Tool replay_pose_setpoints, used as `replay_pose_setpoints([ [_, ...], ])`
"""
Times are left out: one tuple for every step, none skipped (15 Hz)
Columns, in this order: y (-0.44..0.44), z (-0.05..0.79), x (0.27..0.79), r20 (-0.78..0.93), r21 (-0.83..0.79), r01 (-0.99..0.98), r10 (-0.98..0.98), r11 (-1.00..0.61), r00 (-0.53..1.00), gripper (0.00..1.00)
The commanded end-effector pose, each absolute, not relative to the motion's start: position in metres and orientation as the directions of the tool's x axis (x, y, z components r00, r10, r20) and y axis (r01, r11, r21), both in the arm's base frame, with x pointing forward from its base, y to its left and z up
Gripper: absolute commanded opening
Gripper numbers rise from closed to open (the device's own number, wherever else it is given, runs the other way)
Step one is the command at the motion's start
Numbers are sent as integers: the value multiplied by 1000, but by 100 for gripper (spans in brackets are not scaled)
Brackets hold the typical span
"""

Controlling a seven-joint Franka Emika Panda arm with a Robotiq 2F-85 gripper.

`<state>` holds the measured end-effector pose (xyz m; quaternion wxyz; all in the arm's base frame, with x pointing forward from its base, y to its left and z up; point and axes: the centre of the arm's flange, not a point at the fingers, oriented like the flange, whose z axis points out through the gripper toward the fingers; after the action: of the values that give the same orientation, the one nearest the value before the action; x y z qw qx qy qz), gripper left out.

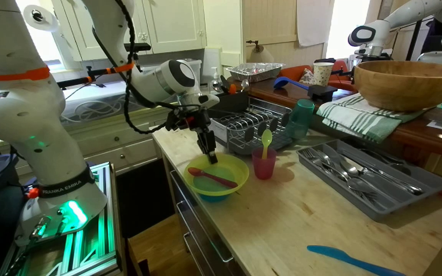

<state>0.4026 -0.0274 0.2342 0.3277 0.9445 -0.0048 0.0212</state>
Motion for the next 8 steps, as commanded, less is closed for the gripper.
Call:
replay_pose_setpoints([
  [-32, 227, 403, 53, 634, -33, 1, -773, 999, 3],
  [-32, 230, 404, 56, 637, -35, 2, -770, 998, 3],
  [-32, 234, 405, 60, 642, -36, 3, -766, 998, 3],
  [-33, 237, 406, 65, 647, -40, 3, -761, 998, 3],
  [-33, 239, 406, 67, 652, -43, 1, -757, 998, 3],
  [-33, 241, 406, 67, 654, -44, 0, -755, 998, 3],
  [-32, 242, 406, 67, 661, -44, 0, -749, 998, 3],
  [-32, 243, 405, 65, 666, -43, 0, -745, 998, 3],
])
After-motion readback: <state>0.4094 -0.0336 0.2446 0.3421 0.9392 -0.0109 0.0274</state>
